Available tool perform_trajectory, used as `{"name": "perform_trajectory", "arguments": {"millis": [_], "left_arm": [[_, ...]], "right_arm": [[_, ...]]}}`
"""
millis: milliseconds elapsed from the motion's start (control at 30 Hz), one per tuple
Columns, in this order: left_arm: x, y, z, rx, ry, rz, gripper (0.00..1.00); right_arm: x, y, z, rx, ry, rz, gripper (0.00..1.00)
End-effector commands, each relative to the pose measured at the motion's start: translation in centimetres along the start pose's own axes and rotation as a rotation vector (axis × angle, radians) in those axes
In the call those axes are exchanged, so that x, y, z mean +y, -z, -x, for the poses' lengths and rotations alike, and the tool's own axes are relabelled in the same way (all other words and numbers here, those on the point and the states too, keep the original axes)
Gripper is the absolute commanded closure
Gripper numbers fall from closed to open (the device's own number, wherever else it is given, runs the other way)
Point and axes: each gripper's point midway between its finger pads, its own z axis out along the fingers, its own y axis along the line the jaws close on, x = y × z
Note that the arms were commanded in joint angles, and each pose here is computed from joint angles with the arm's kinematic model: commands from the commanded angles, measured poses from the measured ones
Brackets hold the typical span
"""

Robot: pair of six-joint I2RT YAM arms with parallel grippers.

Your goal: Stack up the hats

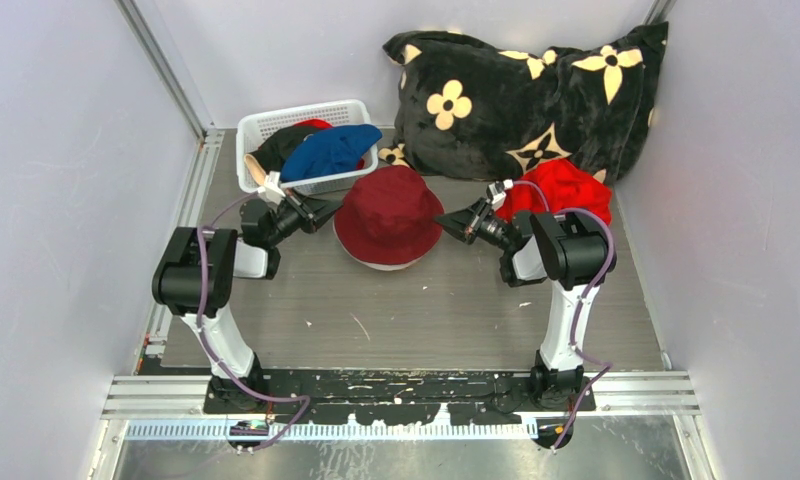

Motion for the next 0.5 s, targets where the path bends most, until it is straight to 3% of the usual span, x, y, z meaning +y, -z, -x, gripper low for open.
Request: {"name": "perform_trajectory", "arguments": {"millis": [0, 100, 200, 367, 400, 467], "left_arm": [[2.2, 0.7, 1.5, -0.071, 0.006, 0.041, 1.0], [1.3, 0.7, 1.9, -0.081, 0.002, 0.016, 1.0], [0.4, 0.8, 2.5, -0.096, -0.018, 0.026, 0.97], [1.0, 2.0, 3.3, -0.111, -0.089, 0.231, 0.73], [0.8, 3.8, 3.6, -0.128, -0.154, 0.36, 0.61], [-0.2, 5.1, 4.5, -0.164, -0.231, 0.428, 0.53]], "right_arm": [[1.5, 0.1, 0.6, -0.035, 0.163, 0.095, 0.99], [2.2, 0.2, 0.8, -0.041, 0.181, 0.106, 0.99], [3.6, 0.5, 1.3, -0.059, 0.212, 0.115, 0.77], [4.3, 2.0, 3.0, -0.122, 0.287, 0.019, 0.43], [3.9, 2.9, 3.9, -0.152, 0.31, -0.065, 0.37], [4.2, 3.5, 4.9, -0.185, 0.347, -0.123, 0.34]]}}
